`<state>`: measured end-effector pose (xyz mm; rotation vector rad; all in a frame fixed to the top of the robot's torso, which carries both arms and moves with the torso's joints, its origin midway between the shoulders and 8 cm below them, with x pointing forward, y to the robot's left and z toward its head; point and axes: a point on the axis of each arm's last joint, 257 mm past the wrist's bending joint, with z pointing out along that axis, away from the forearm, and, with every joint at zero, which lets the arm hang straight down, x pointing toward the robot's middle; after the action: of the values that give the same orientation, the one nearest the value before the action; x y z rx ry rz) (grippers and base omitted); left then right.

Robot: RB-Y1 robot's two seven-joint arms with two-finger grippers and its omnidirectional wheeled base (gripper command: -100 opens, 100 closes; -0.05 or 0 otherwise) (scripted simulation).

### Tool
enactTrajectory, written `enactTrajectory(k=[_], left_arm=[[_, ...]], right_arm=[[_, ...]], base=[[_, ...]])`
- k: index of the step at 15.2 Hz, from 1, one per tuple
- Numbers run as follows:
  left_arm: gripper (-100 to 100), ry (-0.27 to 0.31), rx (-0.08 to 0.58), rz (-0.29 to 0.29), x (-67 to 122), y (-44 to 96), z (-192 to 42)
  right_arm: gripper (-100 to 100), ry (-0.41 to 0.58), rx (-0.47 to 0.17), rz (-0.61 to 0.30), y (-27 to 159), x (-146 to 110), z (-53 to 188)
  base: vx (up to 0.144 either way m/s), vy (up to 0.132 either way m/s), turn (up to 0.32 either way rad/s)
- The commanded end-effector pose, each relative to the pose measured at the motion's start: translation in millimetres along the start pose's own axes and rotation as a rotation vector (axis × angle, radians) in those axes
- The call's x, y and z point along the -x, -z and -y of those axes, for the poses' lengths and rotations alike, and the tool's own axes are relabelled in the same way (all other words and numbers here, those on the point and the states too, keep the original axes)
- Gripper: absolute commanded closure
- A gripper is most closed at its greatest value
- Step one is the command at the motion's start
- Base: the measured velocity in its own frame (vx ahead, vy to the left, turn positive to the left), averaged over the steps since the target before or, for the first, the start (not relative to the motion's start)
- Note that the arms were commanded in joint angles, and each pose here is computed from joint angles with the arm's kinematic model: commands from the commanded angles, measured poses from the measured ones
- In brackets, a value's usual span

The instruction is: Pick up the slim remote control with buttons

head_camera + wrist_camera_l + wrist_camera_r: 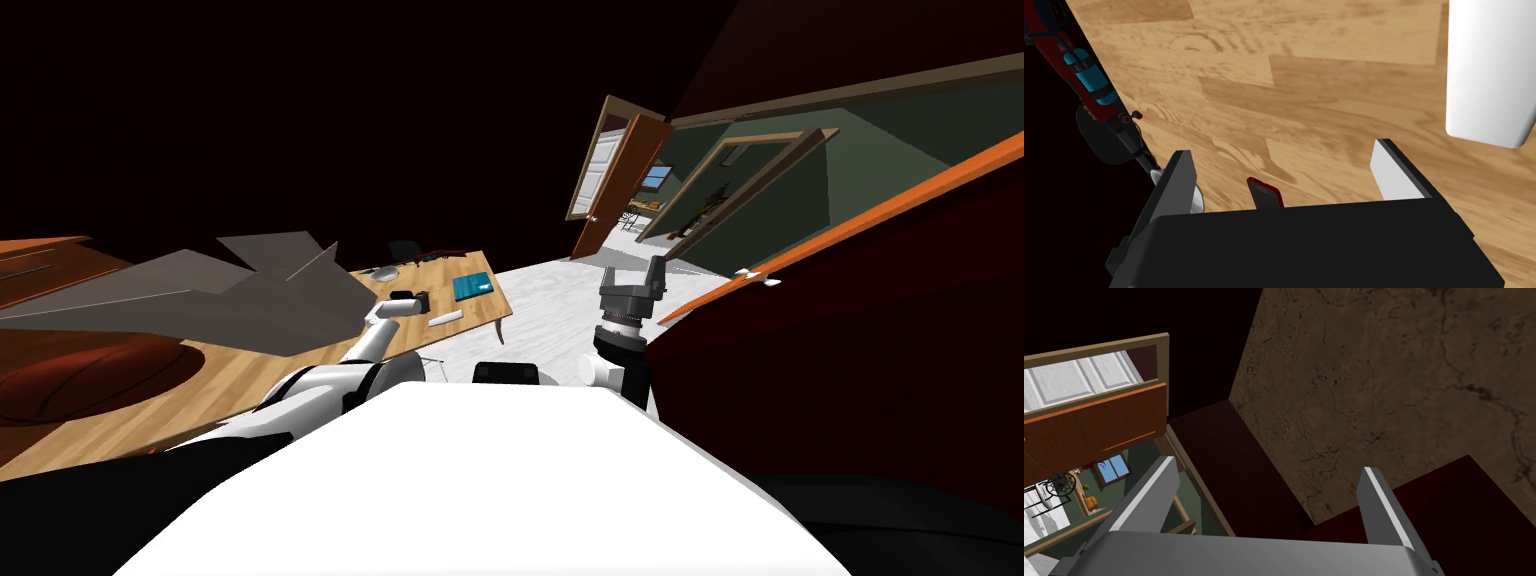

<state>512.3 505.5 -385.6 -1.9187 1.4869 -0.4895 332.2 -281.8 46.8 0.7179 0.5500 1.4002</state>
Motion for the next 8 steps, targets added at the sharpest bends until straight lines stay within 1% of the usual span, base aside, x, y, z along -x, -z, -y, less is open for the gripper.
enactTrajectory(k=[1,2,3,4,5,6,7,8], left_arm=[[-100,0.024,0.067,0.012,6.2,-3.3,-18],[-100,0.047,0.086,0.009,6.0,-4.0,-13],[-100,0.053,0.127,0.018,10.3,-5.5,-29],[-100,0.054,0.136,0.020,11.4,-5.9,-32],[-100,0.079,0.171,0.019,11.3,-6.1,-34],[-100,0.084,0.201,0.026,14.7,-6.8,-46],[-100,0.085,0.203,0.027,15.1,-6.9,-47],[-100,0.109,0.246,0.025,14.1,-6.0,-51]], right_arm=[[0,0.000,0.000,0.000,0.0,0,0],[0,0.000,0.000,0.000,0.0,0,0],[0,0.000,0.000,0.000,0.0,0,0],[0,0.000,0.000,0.000,0.0,0,0],[0,0.000,0.000,0.000,0.0,0,0],[0,0.000,0.000,0.000,0.0,0,0],[0,0.000,0.000,0.000,0.0,0,0],[0,0.000,0.000,0.000,0.0,0,0]], base=[[0.003,0.004,-0.103],[0.004,0.004,-0.141],[0.004,0.007,-0.104],[0.004,0.006,-0.024],[0.005,0.003,-0.059],[0.007,0.004,-0.086],[0.005,0.004,-0.049],[0.006,0.005,-0.075]])
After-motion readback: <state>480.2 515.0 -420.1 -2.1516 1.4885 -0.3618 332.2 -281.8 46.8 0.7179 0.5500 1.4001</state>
